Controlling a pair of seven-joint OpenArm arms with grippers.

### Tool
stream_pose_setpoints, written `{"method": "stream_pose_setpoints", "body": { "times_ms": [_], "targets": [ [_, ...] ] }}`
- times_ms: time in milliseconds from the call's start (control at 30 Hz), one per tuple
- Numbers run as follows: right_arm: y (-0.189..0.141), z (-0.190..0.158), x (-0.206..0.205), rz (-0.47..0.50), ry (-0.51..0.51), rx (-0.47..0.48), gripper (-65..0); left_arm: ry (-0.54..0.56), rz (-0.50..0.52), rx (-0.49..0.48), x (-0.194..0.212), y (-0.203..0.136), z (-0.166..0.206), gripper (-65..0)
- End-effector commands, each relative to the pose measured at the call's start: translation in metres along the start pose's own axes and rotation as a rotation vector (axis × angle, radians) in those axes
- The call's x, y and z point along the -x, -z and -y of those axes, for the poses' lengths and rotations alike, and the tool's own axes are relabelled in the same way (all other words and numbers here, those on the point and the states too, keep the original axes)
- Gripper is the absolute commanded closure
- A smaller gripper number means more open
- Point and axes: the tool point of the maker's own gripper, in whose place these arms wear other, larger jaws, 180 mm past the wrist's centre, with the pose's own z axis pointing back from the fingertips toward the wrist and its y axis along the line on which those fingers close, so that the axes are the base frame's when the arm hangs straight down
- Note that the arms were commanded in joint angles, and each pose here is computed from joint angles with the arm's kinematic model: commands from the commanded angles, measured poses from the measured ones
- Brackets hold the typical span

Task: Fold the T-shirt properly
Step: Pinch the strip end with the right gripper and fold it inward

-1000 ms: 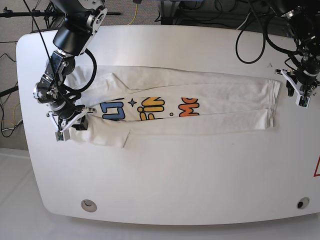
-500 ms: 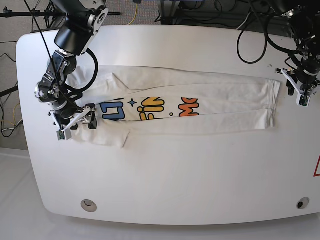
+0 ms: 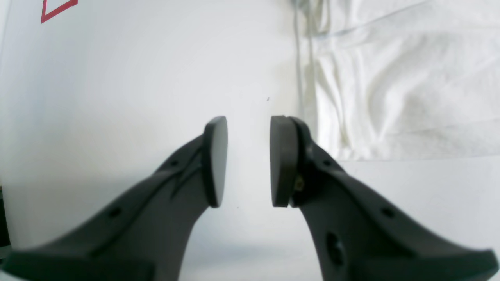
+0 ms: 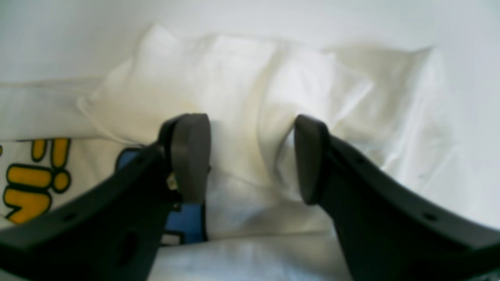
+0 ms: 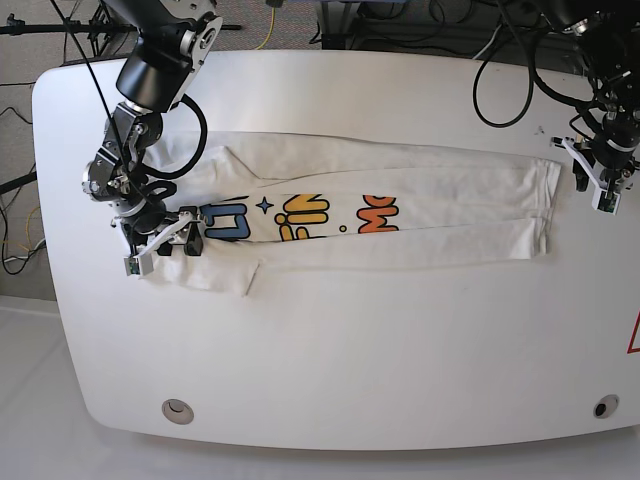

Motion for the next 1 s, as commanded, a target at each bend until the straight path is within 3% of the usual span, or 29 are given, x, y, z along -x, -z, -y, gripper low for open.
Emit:
{"method": "stream_pose_setpoints", "body": {
  "times_ms": [0, 233, 333, 400, 533, 967],
  "targets": [
    [0.0002, 0.0004, -0.0209, 0.07, -0.003, -0.012, -32.2, 0.008, 0.037, -0.028, -0.0113, -0.0044, -0.0109, -17.6],
    [0.0025, 0.0001, -0.0171, 0.069, 0.009, -0.017, -31.7, 0.011, 0.024, -0.023, -0.0053, -0.0052, -0.0089, -17.6],
    [0.0025, 0.0001, -0.0171, 0.069, 0.009, -0.017, -27.5, 0.011, 0.023, -0.022, -0.0047, -0.0053, -0.0087, -17.6],
    [0.0024, 0.0001, -0.0175, 0.07, 0.008, -0.016, -20.4, 0.012, 0.021, -0.022, -0.0041, -0.0054, -0.0085, -17.6],
    [0.0022, 0.0001, -0.018, 0.071, 0.008, -0.016, -0.1, 0.012, 0.021, -0.022, -0.0041, -0.0054, -0.0085, -17.6],
    [-0.0045, 0.001, -0.0184, 0.079, -0.01, -0.005, 0.0, 0.012, 0.021, -0.022, -0.0041, -0.0054, -0.0085, -17.6]
  ]
}}
